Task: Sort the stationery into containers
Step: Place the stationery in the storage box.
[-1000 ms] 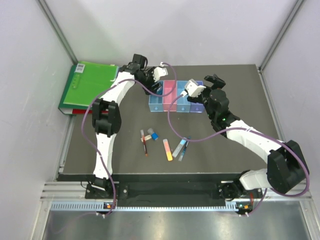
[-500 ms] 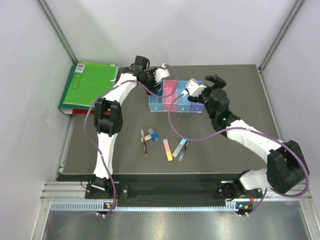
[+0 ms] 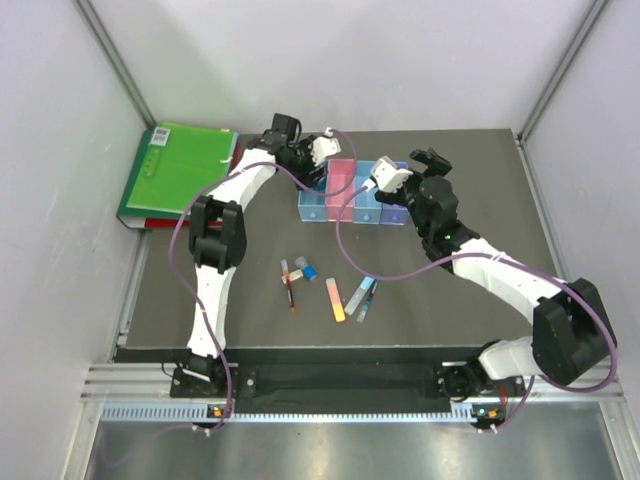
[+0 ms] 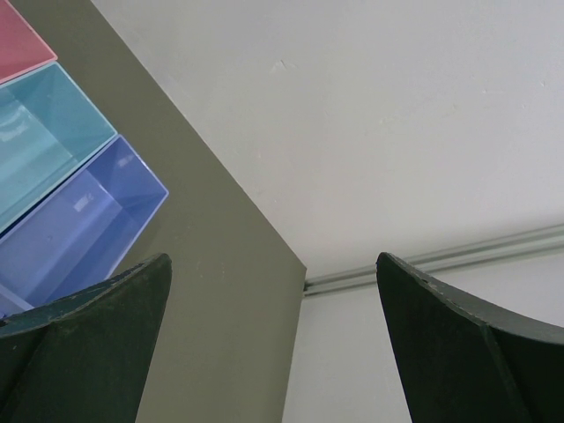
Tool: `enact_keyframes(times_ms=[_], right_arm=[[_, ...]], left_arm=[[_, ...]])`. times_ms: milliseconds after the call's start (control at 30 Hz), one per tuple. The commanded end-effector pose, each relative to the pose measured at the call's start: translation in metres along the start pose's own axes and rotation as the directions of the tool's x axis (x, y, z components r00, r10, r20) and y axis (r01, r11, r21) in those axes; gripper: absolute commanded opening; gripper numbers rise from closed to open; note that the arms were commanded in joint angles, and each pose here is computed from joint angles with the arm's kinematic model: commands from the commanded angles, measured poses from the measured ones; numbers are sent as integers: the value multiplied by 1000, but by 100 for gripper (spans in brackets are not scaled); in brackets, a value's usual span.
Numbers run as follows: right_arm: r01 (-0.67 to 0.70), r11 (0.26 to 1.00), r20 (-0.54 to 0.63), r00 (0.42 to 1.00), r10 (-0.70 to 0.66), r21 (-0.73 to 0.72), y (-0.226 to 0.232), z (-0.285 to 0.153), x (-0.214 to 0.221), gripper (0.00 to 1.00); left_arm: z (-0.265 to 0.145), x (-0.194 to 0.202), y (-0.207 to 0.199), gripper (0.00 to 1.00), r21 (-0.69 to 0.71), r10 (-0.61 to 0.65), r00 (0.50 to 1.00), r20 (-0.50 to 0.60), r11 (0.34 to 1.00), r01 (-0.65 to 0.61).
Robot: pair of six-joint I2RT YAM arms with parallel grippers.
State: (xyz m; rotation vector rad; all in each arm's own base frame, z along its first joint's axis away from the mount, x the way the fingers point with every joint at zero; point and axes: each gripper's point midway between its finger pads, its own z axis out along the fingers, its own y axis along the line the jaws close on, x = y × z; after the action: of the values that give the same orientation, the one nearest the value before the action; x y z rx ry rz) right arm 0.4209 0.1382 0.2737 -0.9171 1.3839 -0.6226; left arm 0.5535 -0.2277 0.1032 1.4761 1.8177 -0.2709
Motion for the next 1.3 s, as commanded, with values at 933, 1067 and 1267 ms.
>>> enact_keyframes(times_ms=[933,1067,1267], right_arm=[[-44,997,36,998,42,62,-25,9,-16,100],[-43,997,35,999,41,61,-25,10,-16,100],[-43,998,36,999,41,54,-23,13,-17,100]], left_arm=[[-26,-51,23,89,-131,70,986,153,990,-50],[-25,-48,30,89,-179,66,987,148,983,-39],[-23,-44,38,88,-259,87,985,146,965,-47]])
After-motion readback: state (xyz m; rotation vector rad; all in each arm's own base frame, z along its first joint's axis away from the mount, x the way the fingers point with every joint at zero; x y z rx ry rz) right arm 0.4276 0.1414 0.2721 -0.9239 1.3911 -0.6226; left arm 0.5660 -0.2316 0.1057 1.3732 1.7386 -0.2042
